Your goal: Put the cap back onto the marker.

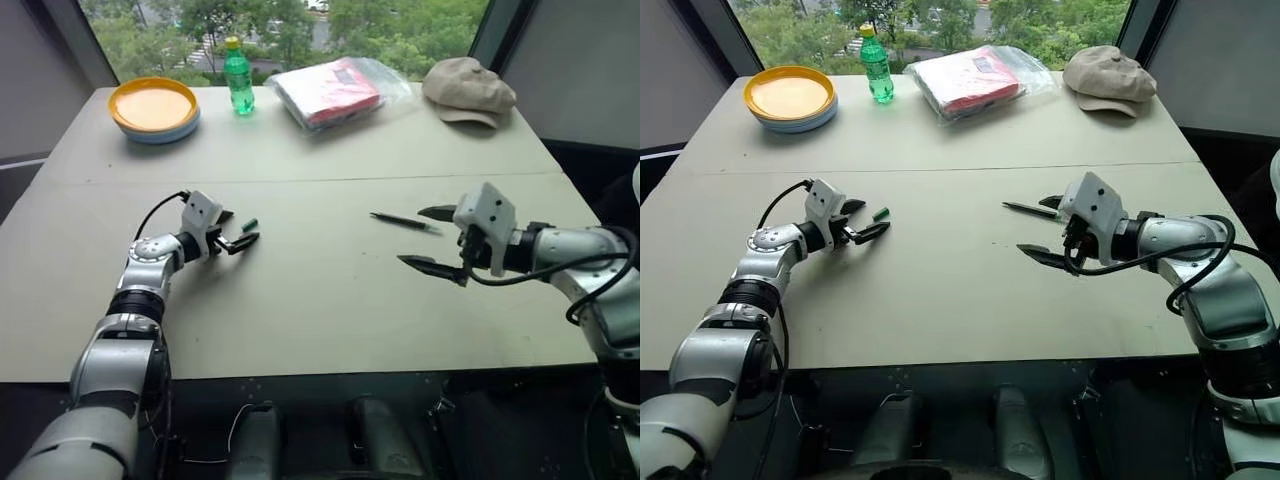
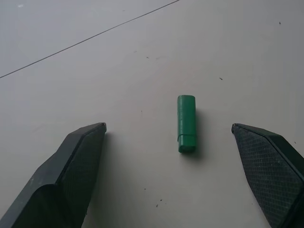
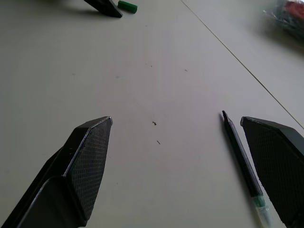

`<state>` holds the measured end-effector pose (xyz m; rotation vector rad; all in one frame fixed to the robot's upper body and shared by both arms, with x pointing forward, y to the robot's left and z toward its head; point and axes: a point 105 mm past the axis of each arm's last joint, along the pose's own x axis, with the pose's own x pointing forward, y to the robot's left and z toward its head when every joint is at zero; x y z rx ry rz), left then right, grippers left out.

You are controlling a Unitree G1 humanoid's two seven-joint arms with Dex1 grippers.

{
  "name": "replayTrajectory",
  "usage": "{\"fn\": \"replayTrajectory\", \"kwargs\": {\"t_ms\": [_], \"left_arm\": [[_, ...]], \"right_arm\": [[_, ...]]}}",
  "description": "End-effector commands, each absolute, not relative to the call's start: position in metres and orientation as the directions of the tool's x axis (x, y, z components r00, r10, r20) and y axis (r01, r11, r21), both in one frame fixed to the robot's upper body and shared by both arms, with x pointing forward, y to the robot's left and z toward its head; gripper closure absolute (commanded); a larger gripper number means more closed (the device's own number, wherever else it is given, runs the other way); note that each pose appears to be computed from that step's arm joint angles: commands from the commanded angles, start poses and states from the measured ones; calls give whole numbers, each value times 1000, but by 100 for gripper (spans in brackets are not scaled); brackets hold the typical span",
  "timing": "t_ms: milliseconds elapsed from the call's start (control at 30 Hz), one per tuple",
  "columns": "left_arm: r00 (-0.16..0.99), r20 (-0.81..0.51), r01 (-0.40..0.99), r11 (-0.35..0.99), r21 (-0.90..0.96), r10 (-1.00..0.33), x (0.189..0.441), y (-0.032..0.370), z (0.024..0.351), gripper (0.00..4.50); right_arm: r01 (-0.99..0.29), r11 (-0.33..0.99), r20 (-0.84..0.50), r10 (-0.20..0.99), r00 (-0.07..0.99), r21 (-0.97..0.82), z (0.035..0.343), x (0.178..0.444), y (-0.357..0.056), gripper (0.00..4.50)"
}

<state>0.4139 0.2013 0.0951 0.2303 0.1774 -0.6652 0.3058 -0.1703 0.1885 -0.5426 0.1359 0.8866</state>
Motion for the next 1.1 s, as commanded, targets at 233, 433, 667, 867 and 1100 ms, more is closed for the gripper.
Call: {"fn": "replayTrajectory", "kwargs": {"t_ms": [233, 433, 667, 867, 1100], "left_arm": [[757, -293, 641, 751, 158, -585, 413, 205, 87, 138], [765, -288, 632, 757, 167, -575, 415, 208, 91, 444], [761, -299, 635, 755, 164, -575, 414, 208, 88, 444], [703, -248, 710, 682, 177, -667, 409, 198, 103, 444], [595, -204, 801, 553, 230, -777, 387, 191, 131, 444]], "right_arm": [[-732, 528, -269, 699, 662, -431, 199, 302, -167, 0], [-726, 532, -265, 695, 669, -437, 201, 302, -167, 0], [-721, 535, -266, 690, 674, -441, 201, 301, -169, 0], [-721, 552, -248, 694, 675, -418, 199, 304, -170, 0], [-709, 628, -186, 692, 697, -320, 197, 326, -184, 0]]}}
